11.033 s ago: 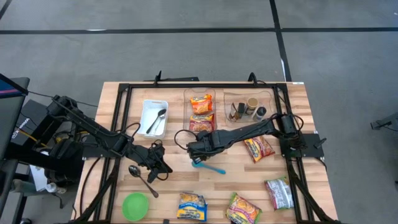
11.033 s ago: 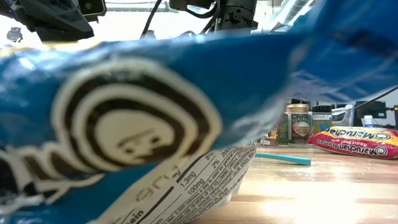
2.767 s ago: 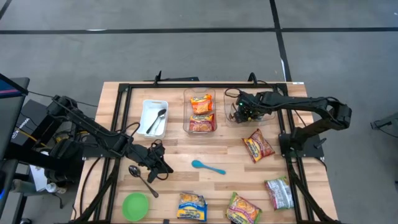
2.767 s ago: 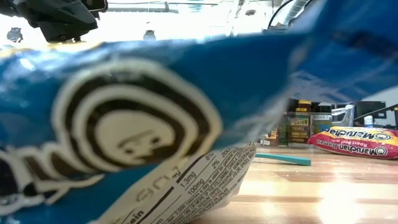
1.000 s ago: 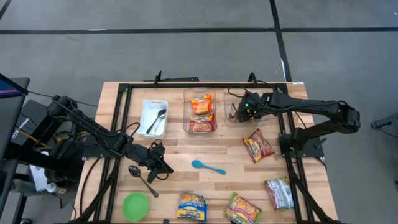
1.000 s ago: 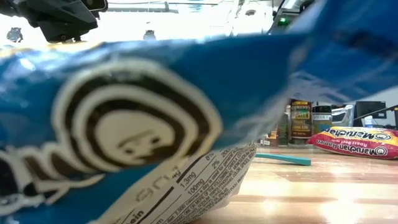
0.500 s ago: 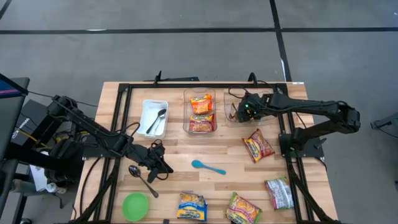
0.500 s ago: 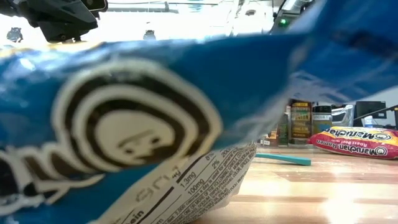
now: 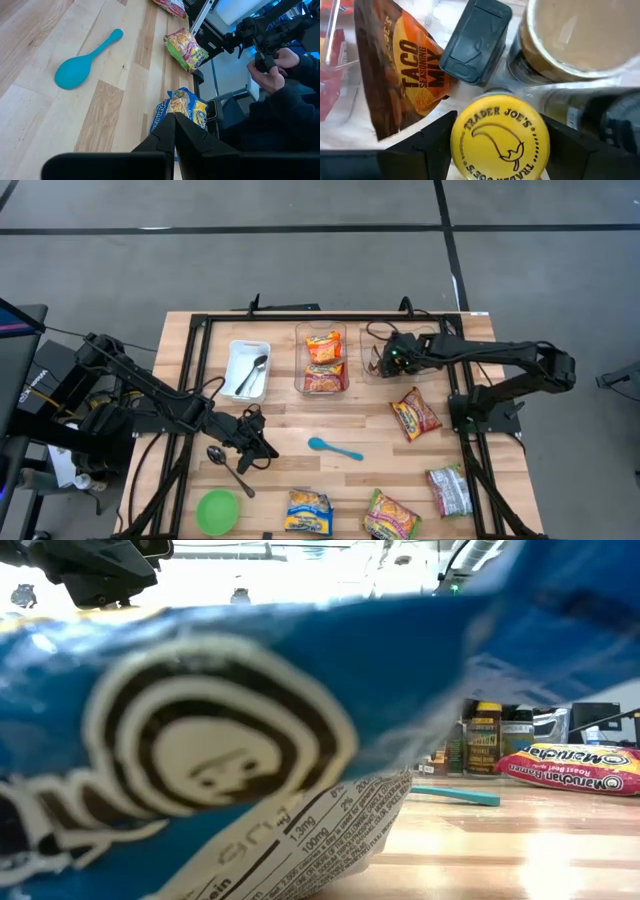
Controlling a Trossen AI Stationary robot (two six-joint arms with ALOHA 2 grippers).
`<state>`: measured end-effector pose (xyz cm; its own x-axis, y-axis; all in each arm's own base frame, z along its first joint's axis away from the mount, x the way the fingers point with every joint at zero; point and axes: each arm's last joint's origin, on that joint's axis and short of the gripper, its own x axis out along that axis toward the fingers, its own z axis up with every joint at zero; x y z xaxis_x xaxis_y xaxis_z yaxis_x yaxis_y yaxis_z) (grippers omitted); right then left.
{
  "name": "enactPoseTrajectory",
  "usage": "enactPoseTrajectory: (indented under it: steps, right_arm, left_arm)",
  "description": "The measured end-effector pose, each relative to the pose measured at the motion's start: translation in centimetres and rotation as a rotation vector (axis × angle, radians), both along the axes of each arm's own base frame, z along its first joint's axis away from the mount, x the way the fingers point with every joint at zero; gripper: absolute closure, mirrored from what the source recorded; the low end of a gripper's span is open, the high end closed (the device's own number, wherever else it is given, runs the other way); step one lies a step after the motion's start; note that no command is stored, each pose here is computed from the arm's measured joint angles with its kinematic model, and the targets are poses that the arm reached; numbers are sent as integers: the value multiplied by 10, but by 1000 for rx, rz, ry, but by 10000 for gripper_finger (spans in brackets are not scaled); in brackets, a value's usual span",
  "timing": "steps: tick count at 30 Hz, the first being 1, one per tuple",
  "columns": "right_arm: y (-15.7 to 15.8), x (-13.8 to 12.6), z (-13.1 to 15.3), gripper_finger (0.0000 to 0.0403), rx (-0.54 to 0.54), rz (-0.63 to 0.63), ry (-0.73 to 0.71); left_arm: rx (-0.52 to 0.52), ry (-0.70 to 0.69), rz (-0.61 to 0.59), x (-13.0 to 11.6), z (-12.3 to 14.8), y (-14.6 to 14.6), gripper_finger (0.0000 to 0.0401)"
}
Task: Pick & Place Food Item
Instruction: Put the yellow spice bottle into the right transparent bin
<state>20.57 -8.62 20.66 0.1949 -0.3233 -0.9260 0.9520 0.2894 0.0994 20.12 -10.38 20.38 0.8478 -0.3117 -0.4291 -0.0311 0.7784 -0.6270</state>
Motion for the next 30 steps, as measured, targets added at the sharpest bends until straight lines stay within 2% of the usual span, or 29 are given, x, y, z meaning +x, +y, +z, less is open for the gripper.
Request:
enactPoseTrajectory:
  steps: [13, 25, 30]
  right_arm:
    - [0, 0, 1, 151, 7, -41, -21]
    - [0, -1, 1, 79, 9, -41, -14]
    - [0, -1, 1, 62, 10, -40, -13]
  left_arm:
    - [-5, -9, 0, 0, 1, 0, 401]
    - [-6, -11, 0, 0, 1, 0, 401]
    - [-6, -11, 0, 0, 1, 0, 401]
